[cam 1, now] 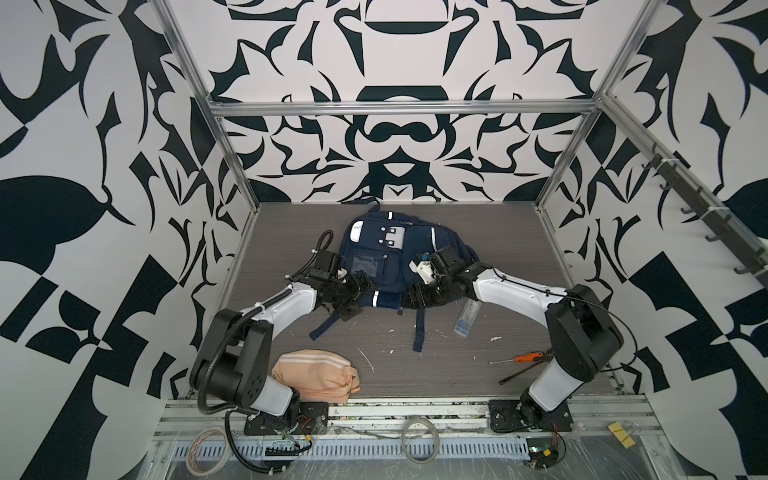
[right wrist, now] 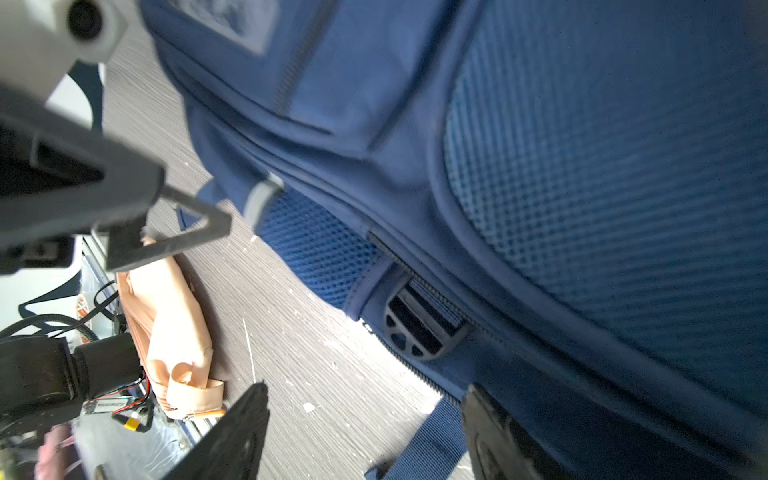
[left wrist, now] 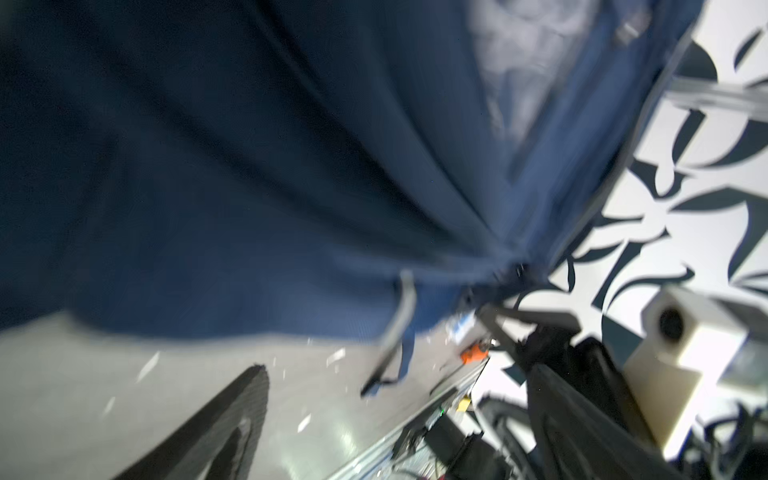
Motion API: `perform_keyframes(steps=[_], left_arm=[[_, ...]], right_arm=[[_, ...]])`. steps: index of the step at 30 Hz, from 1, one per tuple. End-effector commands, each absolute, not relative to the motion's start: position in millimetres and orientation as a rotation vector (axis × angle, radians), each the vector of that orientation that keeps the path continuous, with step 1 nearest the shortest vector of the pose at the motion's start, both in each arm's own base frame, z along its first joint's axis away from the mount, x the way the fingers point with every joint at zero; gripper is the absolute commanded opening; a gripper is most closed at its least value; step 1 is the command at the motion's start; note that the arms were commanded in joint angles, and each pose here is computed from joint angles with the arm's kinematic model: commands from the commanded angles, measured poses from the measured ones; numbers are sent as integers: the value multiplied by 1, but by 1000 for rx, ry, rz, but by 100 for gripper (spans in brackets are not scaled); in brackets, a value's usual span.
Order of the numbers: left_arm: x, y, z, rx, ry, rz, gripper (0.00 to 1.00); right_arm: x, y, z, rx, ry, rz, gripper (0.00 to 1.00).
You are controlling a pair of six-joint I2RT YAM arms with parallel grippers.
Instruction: Pack the student bag
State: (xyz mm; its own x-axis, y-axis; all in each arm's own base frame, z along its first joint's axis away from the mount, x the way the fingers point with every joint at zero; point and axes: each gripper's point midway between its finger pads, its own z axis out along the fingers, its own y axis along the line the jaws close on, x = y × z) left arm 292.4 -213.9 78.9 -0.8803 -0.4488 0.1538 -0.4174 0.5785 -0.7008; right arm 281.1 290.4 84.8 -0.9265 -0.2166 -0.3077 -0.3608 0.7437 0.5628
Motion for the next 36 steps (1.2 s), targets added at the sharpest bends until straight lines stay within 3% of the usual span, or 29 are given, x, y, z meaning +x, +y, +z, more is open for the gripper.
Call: perform_keyframes(steps=[1, 12, 17, 25, 36], left_arm=[[316, -216, 72, -863, 2657, -1234, 95], [336, -219, 50, -955, 2630, -1208, 36], [336, -225, 59, -935, 2627, -1257, 2], [335, -235, 85, -882, 2625, -1358, 0], [320, -260, 116, -723, 2661, -1472, 0]], right_arm=[[281, 297, 93, -419, 2697, 1014, 76], [272, 286, 84, -331, 2707, 969, 73], [279, 285, 73, -281, 2683, 949, 72], [315, 287, 74, -180, 2480, 921, 66], [326, 291, 73, -370, 2385, 841, 61]])
